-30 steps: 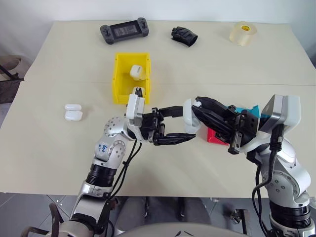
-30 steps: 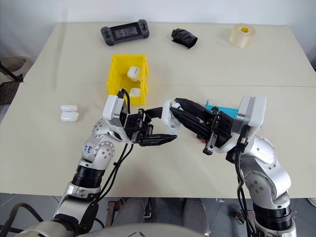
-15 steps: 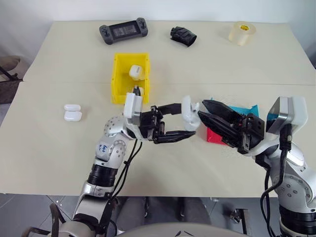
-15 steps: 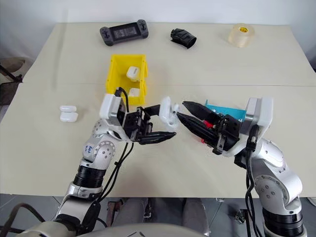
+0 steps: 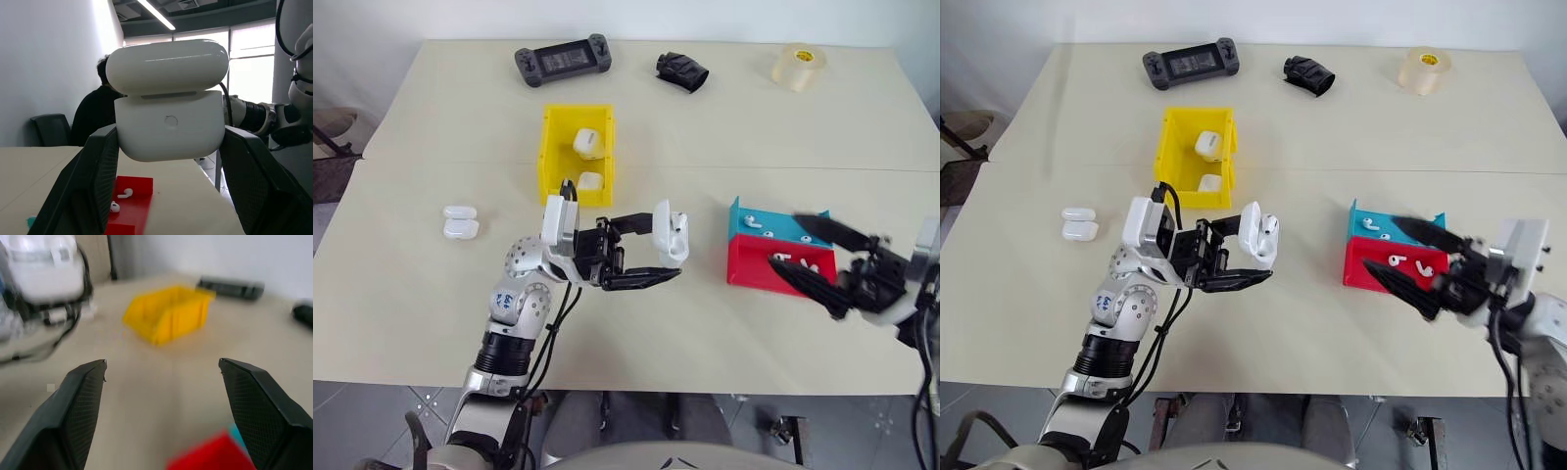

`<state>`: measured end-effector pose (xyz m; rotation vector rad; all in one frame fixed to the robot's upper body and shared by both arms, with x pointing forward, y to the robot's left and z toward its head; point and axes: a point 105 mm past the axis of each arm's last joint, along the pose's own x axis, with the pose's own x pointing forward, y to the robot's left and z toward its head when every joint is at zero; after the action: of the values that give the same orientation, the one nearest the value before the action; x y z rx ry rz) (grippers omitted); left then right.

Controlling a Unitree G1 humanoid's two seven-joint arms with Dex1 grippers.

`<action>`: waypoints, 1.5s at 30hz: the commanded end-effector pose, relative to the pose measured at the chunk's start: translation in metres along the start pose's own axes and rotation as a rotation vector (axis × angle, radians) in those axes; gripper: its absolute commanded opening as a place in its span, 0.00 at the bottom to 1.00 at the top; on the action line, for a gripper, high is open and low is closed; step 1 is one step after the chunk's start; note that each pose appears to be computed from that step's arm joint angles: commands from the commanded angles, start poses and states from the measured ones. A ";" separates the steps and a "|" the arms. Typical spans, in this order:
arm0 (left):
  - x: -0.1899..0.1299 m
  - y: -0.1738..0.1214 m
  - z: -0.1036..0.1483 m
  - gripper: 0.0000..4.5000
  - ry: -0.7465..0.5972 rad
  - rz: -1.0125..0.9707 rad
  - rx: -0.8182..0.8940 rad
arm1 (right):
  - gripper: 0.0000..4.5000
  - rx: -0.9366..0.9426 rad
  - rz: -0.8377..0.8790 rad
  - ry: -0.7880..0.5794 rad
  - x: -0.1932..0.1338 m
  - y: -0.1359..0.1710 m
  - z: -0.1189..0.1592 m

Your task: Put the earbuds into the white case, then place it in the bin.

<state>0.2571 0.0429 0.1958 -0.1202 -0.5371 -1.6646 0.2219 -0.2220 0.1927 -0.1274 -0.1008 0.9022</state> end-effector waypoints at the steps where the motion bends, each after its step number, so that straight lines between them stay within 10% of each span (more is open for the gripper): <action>1: 0.002 -0.007 0.003 0.61 -0.008 -0.048 0.032 | 1.00 -0.092 -0.082 0.060 -0.030 -0.018 -0.002; 11: 0.005 -0.026 -0.009 0.61 -0.002 -0.083 0.029 | 1.00 -0.148 -0.185 0.269 -0.073 -0.053 -0.023; 32: 0.001 -0.034 -0.008 0.61 0.035 -0.033 0.060 | 1.00 -0.124 -0.038 0.719 0.072 -0.128 -0.024; 45: 0.005 -0.031 -0.005 0.61 0.034 -0.031 0.075 | 1.00 -0.204 0.078 0.808 0.101 -0.129 -0.044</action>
<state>0.2315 0.0403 0.1772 -0.0440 -0.5356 -1.6634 0.3874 -0.2235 0.1618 -0.6476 0.5936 0.8633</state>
